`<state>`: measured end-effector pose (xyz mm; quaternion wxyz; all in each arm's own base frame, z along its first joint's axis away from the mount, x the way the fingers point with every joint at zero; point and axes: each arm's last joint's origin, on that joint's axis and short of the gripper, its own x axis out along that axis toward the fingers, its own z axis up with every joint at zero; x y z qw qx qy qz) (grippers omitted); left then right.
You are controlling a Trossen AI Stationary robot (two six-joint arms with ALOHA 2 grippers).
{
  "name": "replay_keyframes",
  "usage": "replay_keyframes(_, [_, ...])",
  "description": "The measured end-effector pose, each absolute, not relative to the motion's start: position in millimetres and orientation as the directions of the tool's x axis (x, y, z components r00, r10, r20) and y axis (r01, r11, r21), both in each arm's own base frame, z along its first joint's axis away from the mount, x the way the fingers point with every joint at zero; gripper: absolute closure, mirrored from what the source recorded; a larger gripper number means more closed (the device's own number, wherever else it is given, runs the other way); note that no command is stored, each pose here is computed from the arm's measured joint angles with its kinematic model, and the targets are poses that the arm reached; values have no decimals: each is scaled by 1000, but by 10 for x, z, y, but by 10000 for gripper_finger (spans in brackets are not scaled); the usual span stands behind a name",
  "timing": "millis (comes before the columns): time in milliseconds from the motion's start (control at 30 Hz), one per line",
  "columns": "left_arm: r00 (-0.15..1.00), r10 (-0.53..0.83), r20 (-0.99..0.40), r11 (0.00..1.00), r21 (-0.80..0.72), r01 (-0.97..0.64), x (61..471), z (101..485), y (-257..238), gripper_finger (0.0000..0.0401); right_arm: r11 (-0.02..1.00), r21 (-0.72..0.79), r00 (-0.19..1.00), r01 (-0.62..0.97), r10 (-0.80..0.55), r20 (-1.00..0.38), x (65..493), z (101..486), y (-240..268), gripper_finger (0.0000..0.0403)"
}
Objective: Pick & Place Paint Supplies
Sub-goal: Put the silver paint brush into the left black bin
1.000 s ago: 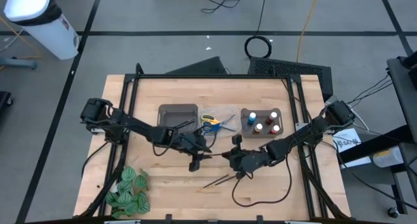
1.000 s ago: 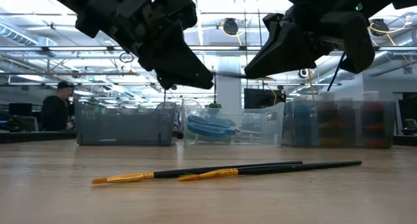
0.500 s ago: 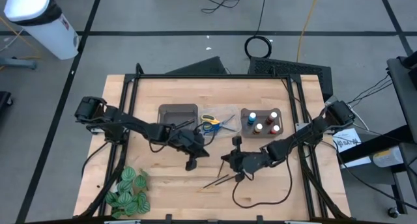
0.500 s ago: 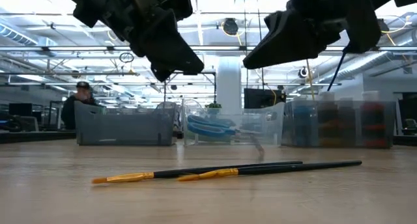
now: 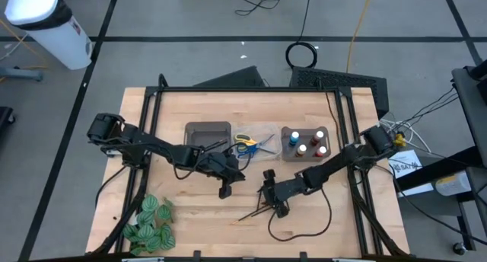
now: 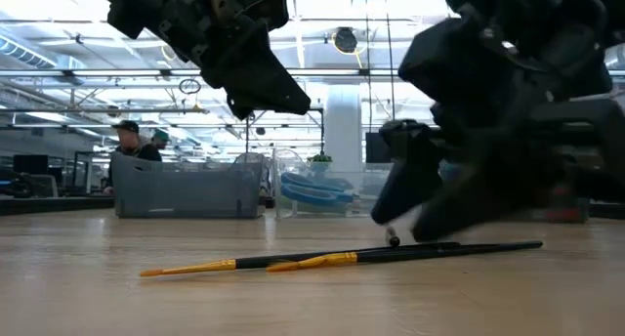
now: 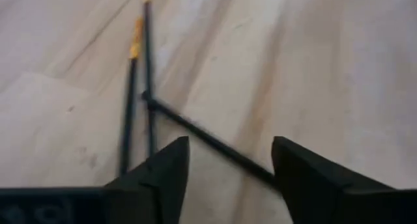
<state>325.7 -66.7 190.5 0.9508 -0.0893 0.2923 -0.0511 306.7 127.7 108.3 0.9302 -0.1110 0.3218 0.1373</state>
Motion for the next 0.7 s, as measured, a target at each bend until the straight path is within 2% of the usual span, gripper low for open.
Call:
replay_keyframes(133, [826,-140,-545,983,-180,48,3260,1906,-658,350,941,-121,748,-316,169,-641,3157,984,1241,173])
replay_keyframes(267, [829,-140,-542,982,-180,48,3262,1910,-657,350,954,-97,734,-283,151,-662,3221,906,1122,189])
replay_keyframes(400, [826,-140,-546,982,-182,46,3260,1906,-657,350,957,-27,661,-289,178,-729,3212,799,999,250])
replay_keyframes(600, [826,-140,-546,982,-182,46,3259,1906,-657,350,952,-53,587,-301,141,-797,3167,720,872,378])
replay_keyframes(700, [826,-140,-546,982,-183,46,3259,1906,-657,350,947,-69,569,-314,130,-812,3155,702,838,391])
